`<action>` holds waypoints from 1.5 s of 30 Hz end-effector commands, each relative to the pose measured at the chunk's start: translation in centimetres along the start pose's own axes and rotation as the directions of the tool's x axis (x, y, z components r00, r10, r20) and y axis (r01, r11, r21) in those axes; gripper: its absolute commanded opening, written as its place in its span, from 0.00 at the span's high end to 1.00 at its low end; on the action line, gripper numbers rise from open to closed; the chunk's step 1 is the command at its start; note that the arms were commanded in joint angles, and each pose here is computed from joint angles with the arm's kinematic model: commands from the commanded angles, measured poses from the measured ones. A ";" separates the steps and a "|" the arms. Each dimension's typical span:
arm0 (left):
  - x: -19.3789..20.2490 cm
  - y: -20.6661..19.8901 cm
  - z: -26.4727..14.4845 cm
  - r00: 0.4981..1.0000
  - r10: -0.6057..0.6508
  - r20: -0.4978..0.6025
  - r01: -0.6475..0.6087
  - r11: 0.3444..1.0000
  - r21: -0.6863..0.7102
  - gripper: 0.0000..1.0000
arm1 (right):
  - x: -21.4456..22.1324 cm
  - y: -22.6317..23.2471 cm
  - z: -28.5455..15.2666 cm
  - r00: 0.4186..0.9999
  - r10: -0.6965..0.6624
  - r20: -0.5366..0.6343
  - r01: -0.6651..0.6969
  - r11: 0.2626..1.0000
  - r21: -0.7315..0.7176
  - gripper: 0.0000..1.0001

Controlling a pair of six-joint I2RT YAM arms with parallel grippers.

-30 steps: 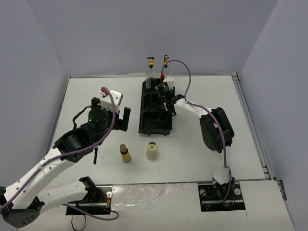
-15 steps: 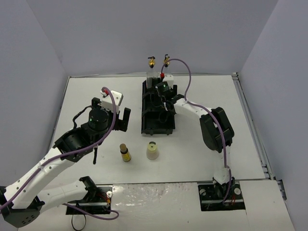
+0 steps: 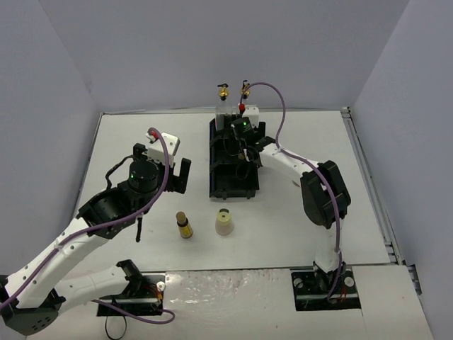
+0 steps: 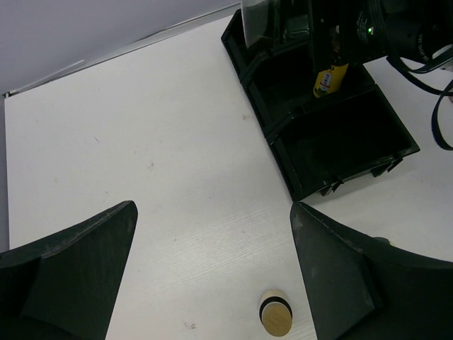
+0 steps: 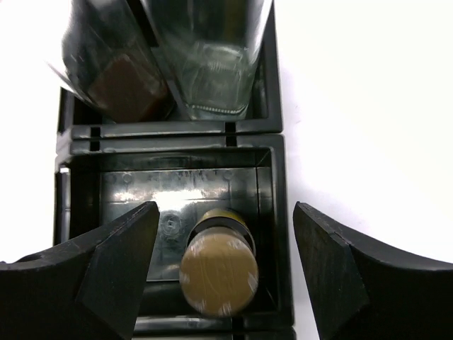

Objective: Organize the condiment bottles

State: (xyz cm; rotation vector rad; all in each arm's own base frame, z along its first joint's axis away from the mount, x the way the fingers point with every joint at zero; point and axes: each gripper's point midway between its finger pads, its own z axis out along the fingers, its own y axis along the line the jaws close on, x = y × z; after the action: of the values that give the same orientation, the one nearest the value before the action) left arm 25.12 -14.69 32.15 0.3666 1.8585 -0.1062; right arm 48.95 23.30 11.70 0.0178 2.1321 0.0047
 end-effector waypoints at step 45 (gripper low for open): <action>-5.4 13.6 2.0 0.909 -0.409 0.074 0.414 0.875 -0.251 0.08 | 6.7 18.1 -32.3 0.981 -0.142 0.133 0.193 0.782 -0.593 0.15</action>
State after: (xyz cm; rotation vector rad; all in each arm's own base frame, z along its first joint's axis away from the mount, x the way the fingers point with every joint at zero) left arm 31.86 -2.70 35.81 -0.2132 1.9672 -0.0750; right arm 17.90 39.94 23.14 -0.5778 1.9814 0.5617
